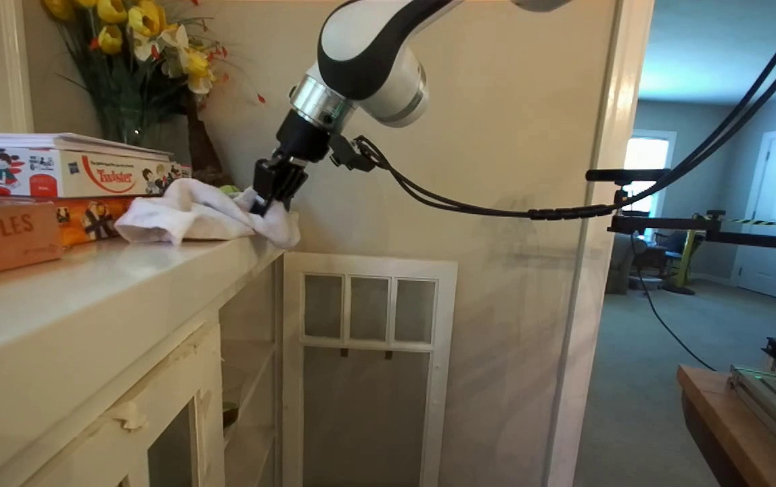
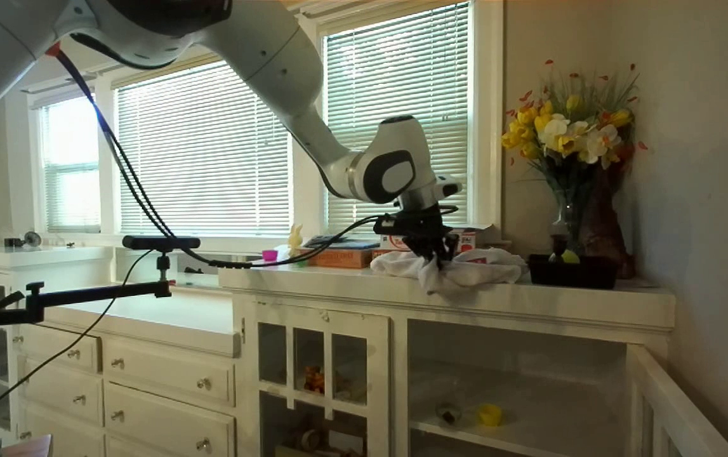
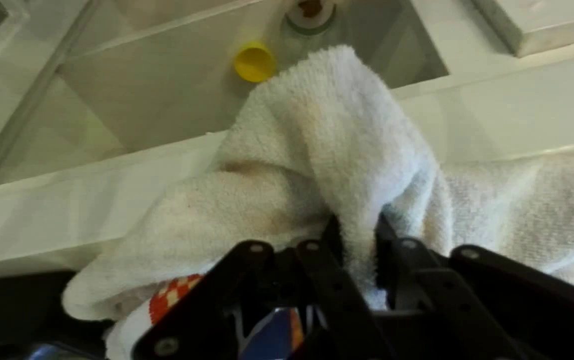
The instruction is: Use the white cloth to wipe the top counter
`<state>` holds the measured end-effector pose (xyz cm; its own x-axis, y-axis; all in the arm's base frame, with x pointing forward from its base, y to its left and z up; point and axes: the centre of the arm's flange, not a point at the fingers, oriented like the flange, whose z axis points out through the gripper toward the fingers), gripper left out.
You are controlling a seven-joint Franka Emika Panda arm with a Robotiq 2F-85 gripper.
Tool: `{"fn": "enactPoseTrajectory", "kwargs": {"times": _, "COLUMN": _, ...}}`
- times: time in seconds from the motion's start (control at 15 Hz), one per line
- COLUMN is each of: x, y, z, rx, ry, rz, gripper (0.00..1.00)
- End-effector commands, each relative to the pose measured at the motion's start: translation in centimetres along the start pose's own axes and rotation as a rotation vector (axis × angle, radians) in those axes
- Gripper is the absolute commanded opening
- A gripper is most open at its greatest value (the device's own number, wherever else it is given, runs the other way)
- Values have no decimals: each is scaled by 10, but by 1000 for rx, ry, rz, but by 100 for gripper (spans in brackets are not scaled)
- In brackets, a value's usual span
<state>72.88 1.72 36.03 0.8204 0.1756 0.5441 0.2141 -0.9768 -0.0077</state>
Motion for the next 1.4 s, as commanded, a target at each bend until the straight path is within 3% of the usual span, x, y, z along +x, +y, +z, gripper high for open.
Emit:
{"fn": "enactPoseTrajectory", "kwargs": {"times": 0.0, "x": 3, "y": 4, "z": 2, "rx": -9, "ry": -7, "rz": 34, "gripper": 3}}
{"fn": "enactPoseTrajectory", "kwargs": {"times": 0.53, "x": -31, "y": -151, "z": 13, "rx": 169, "ry": -84, "rz": -270, "gripper": 3}}
{"fn": "enactPoseTrajectory", "kwargs": {"times": 0.73, "x": -40, "y": -187, "z": 9, "rx": 213, "ry": -93, "rz": -349, "gripper": 3}}
{"fn": "enactPoseTrajectory", "kwargs": {"times": 0.87, "x": -36, "y": -186, "z": 9, "rx": 208, "ry": -92, "rz": -340, "gripper": 3}}
{"fn": "enactPoseTrajectory", "kwargs": {"times": 1.33, "x": -4, "y": -71, "z": 0, "rx": 103, "ry": -36, "rz": -61, "gripper": 3}}
